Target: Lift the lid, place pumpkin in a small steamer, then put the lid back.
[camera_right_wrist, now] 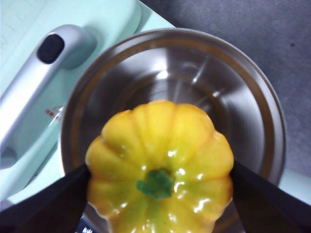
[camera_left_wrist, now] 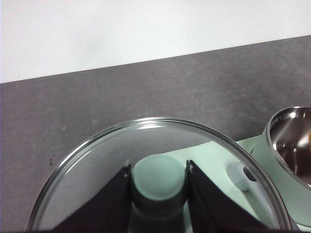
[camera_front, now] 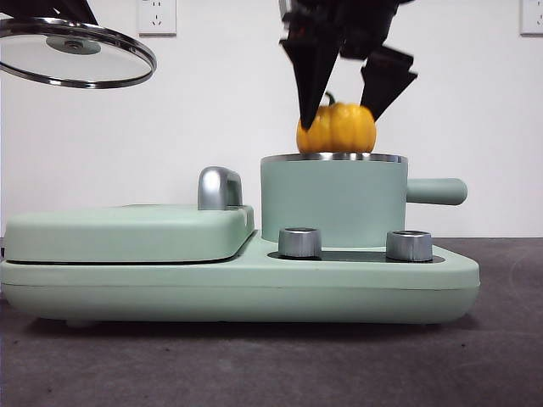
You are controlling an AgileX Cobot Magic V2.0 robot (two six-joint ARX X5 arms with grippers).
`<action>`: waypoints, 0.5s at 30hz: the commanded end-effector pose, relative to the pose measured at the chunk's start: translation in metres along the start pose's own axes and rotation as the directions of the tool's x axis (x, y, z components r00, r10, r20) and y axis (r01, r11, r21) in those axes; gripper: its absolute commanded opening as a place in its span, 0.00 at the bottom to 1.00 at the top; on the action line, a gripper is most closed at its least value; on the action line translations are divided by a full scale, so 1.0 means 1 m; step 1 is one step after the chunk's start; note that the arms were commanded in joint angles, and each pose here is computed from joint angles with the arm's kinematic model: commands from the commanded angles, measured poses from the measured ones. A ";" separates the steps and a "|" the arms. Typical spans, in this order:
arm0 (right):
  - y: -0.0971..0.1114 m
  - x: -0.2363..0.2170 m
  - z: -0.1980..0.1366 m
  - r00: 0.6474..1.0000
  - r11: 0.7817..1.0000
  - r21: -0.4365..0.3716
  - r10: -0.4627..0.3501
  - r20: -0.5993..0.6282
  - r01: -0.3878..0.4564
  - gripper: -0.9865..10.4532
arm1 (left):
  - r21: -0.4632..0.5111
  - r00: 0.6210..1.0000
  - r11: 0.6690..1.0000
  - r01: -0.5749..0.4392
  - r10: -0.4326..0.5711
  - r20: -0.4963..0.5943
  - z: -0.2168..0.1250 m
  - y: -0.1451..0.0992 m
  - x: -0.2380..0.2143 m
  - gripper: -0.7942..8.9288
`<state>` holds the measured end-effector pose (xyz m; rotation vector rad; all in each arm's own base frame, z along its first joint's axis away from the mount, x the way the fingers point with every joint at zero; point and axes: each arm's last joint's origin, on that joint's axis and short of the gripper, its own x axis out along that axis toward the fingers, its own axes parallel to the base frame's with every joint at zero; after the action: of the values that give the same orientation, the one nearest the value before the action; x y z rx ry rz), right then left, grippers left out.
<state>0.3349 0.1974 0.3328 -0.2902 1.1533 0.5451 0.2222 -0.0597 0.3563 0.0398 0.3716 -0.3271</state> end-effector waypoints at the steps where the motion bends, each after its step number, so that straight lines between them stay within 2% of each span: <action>1: 0.001 0.012 0.007 1.000 0.999 -0.037 -0.002 -0.005 0.001 0.41 | 0.010 0.999 1.000 0.004 -0.004 0.032 0.006 -0.001 0.000 0.09; 15: -0.004 0.073 0.015 0.995 0.998 -0.062 0.001 -0.097 -0.007 0.41 | 0.009 1.000 1.000 0.004 -0.004 0.019 0.005 -0.001 0.000 0.09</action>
<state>0.3653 0.2150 0.2758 -0.3590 1.2398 0.5686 0.2217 -0.0596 0.3548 0.0412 0.3876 -0.3268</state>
